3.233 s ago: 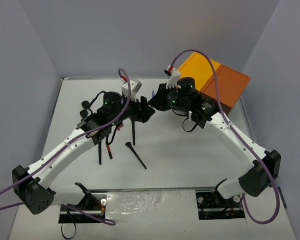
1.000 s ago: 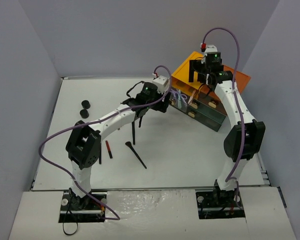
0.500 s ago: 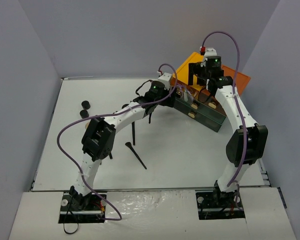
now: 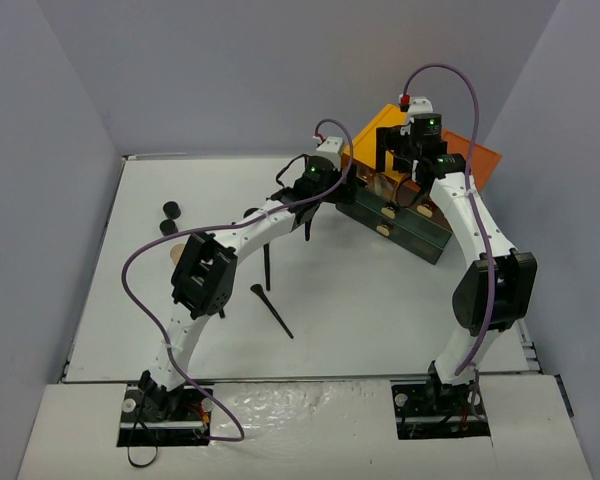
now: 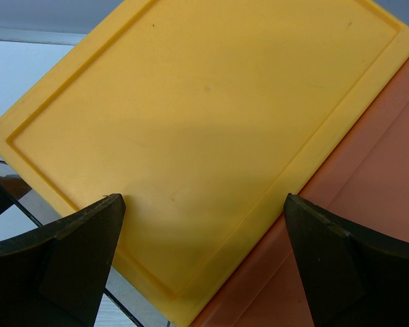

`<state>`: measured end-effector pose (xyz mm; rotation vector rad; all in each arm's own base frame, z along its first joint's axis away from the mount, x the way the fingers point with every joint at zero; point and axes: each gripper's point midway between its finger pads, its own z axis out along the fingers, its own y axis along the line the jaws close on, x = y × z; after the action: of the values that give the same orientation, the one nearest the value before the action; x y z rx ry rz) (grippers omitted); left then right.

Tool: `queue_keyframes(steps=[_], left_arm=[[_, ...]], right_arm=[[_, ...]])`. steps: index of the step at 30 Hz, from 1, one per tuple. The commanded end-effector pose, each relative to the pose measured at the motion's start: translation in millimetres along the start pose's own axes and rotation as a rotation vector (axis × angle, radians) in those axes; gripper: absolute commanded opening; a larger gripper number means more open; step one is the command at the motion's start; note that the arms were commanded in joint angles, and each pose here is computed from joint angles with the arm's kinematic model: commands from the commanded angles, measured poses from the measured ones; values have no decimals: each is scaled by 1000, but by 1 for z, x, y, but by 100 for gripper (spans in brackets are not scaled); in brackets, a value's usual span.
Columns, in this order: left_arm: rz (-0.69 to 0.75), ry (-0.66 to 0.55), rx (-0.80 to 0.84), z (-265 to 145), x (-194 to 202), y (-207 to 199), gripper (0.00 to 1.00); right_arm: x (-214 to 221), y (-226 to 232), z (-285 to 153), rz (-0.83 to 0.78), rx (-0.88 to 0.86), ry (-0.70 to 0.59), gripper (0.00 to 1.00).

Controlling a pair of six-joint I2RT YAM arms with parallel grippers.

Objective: Organize the makeup

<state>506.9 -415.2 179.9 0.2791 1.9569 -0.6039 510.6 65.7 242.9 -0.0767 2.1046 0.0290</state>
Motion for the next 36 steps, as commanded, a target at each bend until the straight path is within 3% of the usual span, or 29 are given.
queue_keyframes(steps=[1,11,24,30,36], left_arm=[[-52,-201,76,-31,-89,-31,75],[-17,-272,82,-50,-116,-34,75],[15,-254,70,-43,-119,-32,75],[26,-244,60,-86,-124,-29,81],[102,-195,-55,-164,-121,-1,95]], right_arm=[[22,4,-15,24,-17,86,100],[22,6,-16,26,-27,85,100],[3,5,-31,32,-28,34,100],[-25,-10,-70,89,49,-64,100],[-20,-37,-130,231,193,-150,96]])
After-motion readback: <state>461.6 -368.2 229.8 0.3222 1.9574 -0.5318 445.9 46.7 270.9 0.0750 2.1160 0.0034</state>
